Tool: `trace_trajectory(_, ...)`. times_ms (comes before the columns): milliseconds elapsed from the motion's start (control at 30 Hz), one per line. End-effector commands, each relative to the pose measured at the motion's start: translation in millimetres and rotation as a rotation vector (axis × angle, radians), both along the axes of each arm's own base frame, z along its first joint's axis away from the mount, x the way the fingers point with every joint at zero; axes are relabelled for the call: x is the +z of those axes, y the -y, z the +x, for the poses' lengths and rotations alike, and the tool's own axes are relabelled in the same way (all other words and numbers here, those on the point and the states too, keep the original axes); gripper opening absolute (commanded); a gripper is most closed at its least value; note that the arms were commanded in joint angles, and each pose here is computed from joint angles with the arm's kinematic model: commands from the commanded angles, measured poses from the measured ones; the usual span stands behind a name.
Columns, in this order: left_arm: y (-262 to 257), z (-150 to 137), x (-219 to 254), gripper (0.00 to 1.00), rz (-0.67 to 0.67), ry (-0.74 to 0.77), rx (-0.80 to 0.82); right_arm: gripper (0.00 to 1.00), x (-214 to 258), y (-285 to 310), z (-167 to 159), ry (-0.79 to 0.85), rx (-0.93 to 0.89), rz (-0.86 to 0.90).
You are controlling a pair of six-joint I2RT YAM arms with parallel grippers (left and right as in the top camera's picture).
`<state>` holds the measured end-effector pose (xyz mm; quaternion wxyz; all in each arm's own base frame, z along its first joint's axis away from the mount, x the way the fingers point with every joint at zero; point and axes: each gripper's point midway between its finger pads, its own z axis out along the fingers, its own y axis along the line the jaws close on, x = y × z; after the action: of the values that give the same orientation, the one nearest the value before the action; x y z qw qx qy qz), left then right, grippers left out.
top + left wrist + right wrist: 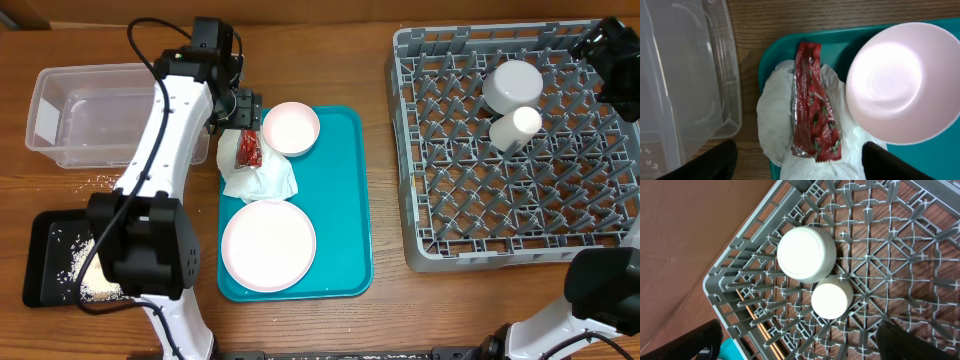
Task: Sort waste into correct bins and load items into the dishwasher
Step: 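Lower the left gripper onto the red wrapper on the tissue and grasp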
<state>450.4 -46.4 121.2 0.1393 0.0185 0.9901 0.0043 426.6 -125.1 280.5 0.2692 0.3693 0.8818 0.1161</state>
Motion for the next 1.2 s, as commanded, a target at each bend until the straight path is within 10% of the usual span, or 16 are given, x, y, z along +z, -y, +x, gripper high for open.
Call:
trace_trajectory(0, -2, 8, -11, 0.76, 0.048, -0.004, 0.042, 1.0, 4, -2, 2, 0.015, 0.006, 0.0)
trace_trajectory(1167, 16, 23, -93, 0.33, -0.012, -0.102, 0.037, 1.0, 5, -2, 2, 0.016, 0.006, 0.0)
